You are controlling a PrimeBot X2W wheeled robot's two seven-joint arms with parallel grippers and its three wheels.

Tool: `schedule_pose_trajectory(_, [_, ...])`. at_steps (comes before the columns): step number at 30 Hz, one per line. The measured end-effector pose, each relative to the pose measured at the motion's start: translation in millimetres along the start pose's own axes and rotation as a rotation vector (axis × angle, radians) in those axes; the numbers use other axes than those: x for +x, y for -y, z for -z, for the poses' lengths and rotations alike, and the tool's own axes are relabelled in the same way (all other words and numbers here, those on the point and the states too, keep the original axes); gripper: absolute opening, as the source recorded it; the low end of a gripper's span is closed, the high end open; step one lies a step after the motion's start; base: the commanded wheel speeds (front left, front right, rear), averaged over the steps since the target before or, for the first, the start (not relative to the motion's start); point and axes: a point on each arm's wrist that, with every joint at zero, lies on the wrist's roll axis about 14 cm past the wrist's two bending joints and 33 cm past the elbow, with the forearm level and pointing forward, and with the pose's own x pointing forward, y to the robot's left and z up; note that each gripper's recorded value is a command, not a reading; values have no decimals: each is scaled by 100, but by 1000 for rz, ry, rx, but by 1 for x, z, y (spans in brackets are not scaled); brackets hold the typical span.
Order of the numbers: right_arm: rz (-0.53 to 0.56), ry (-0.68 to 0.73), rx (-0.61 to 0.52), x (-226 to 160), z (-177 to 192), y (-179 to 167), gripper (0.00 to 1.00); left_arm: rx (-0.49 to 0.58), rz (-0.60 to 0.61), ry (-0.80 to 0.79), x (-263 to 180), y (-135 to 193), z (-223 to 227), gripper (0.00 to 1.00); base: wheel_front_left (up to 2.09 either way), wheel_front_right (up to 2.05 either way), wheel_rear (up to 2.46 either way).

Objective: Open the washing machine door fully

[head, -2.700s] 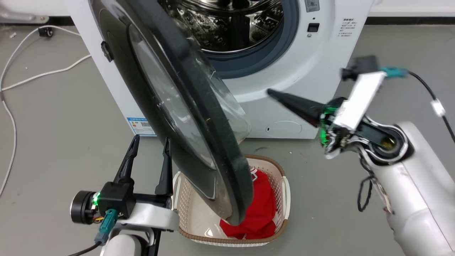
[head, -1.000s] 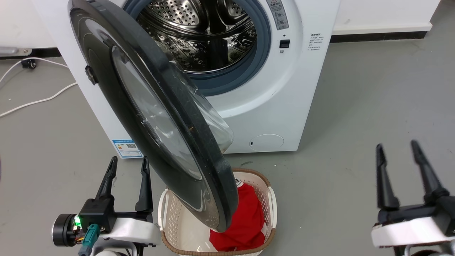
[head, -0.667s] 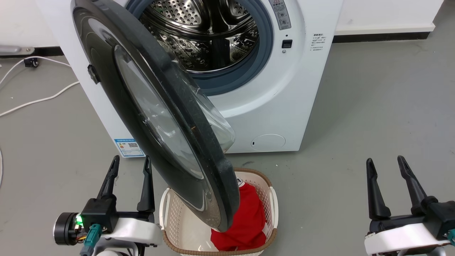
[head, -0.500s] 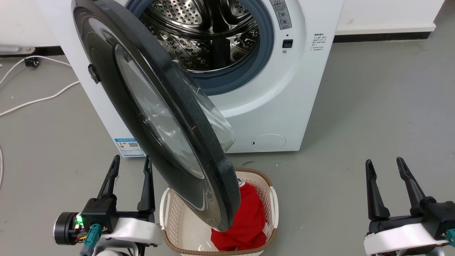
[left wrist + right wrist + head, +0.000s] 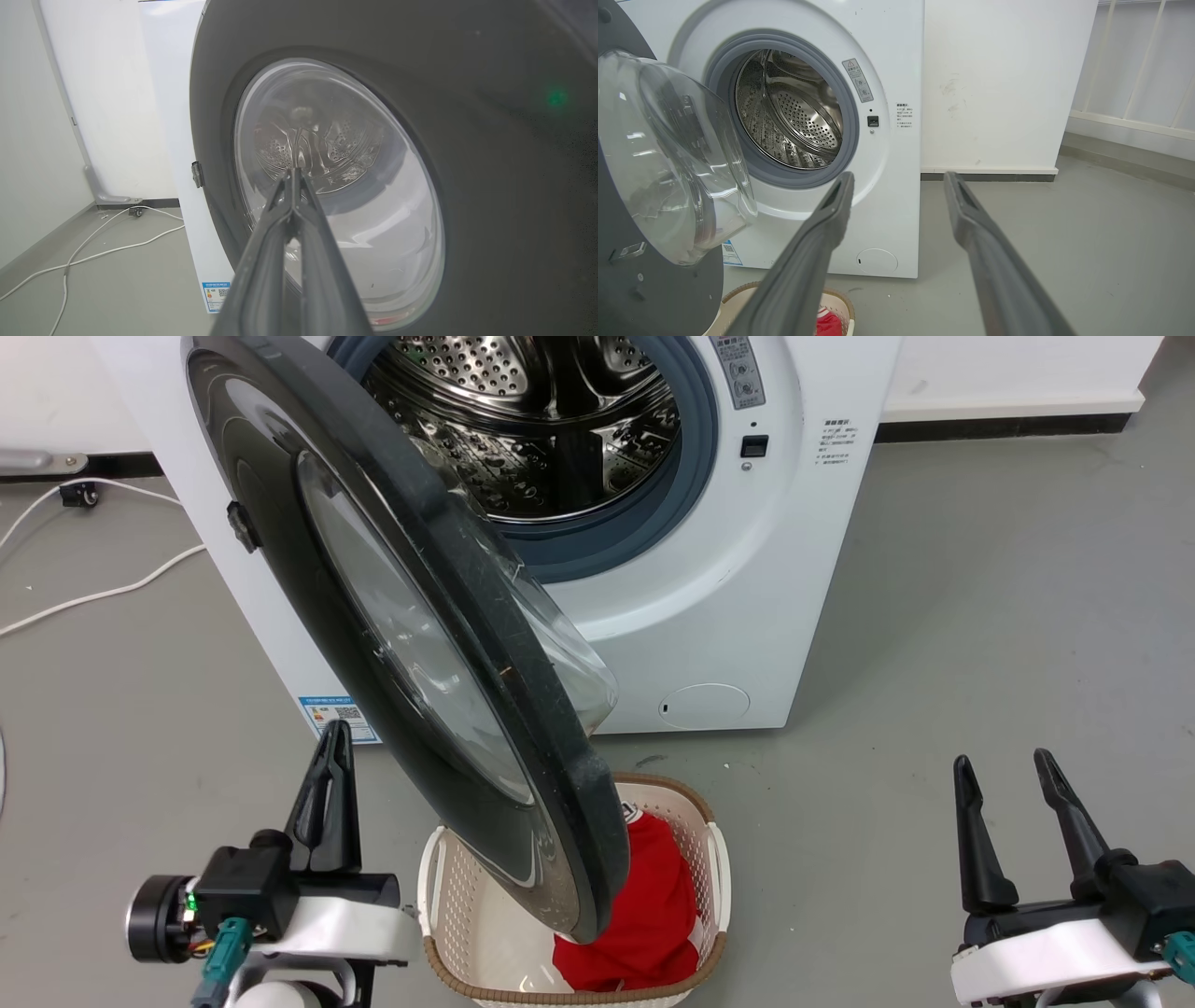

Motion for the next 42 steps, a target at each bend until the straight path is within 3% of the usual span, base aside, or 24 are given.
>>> schedule_pose_trajectory(6, [-1, 5, 6, 2, -1, 0, 100, -9, -5, 120, 9, -1, -38, 0, 0, 0, 0])
schedule_pose_trajectory(15, [-4, 9, 8, 3, -2, -1, 100, -3, 7, 468, 12, 5, -147, 0, 0, 0, 0])
schedule_pose_trajectory(20, [0, 4, 8, 3, 0, 0, 100, -20, 77, 681, 2, 24, -210, 0, 0, 0, 0])
schedule_pose_trajectory(24, [7, -1, 10, 1, 1, 2, 100, -73, 195, 738, -6, 53, -226, 0, 0, 0, 0])
schedule_pose_trajectory(32, [24, -5, 13, -3, 1, 7, 100, -237, 502, 588, -25, 135, -200, 0, 0, 0, 0])
schedule_pose_trajectory(42, [8, -21, 10, 0, 5, 2, 100, -298, 675, 72, -50, 183, -101, 0, 0, 0, 0])
